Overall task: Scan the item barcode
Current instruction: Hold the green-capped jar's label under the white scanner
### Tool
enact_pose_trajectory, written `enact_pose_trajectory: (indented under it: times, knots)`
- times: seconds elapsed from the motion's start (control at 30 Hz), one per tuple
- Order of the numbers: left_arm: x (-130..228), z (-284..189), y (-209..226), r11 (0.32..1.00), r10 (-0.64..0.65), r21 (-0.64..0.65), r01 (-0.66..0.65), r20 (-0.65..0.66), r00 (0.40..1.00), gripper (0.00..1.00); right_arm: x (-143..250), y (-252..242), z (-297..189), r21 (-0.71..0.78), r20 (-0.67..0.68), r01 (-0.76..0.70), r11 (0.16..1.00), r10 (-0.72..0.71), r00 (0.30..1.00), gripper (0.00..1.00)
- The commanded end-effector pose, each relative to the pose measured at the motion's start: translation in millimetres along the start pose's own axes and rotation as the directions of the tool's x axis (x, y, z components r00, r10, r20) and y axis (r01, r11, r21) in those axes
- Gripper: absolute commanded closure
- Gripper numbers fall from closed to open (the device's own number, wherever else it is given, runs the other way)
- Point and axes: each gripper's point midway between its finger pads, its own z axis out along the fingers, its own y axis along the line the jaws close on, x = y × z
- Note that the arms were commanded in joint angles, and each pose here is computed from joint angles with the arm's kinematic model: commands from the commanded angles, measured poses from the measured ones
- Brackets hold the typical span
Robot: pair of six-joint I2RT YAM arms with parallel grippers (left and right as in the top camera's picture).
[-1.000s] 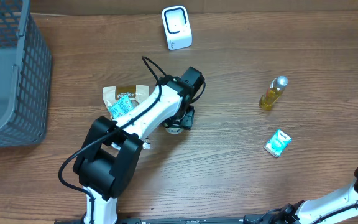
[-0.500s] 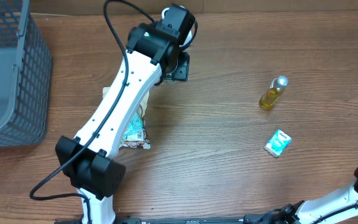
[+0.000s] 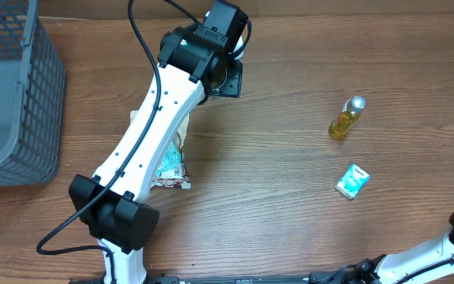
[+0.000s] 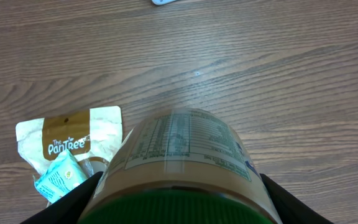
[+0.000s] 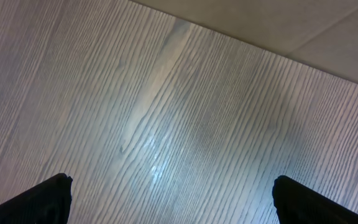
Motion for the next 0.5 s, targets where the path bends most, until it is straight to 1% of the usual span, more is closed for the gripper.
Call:
enact_pose_trajectory:
  times: [0.0,0.13,0.27,0.33,0.4,0.47]
  knots:
    - [-9.7,-16.7,3.0,1.0,0.013,0.004,-0.013,0.051,0.999,0.48,-4.6,-1.0,-8.9,-0.002,0.027,-0.003,1.0,0.003,1.0,0.0]
    - [-11.9,-16.9,2.1,1.0,0.011,0.007,-0.011,0.06,0.998,0.49,-4.6,-1.0,-8.9,-0.002,0.027,-0.003,1.0,0.003,1.0,0.0]
    - [-21.1,-17.6,-1.4,1.0,0.005,0.022,-0.007,0.097,0.995,0.5,-4.6,-1.0,-8.9,-0.002,0.027,-0.003,1.0,0.003,1.0,0.0]
    - [-30.3,-19.9,-1.6,1.0,-0.005,0.026,0.001,0.134,0.991,0.53,-4.5,-0.9,-8.8,-0.002,0.027,-0.003,1.0,0.003,1.0,0.0]
    - [-45.4,-25.6,3.1,0.999,-0.026,0.025,0.022,0.188,0.982,0.59,-4.5,-0.9,-8.8,-0.002,0.027,-0.003,1.0,0.003,1.0,0.0]
    - [-59.1,-31.0,7.2,0.999,-0.048,0.036,0.041,0.235,0.971,0.62,-4.5,-0.9,-8.8,-0.002,0.027,-0.003,1.0,0.003,1.0,0.0]
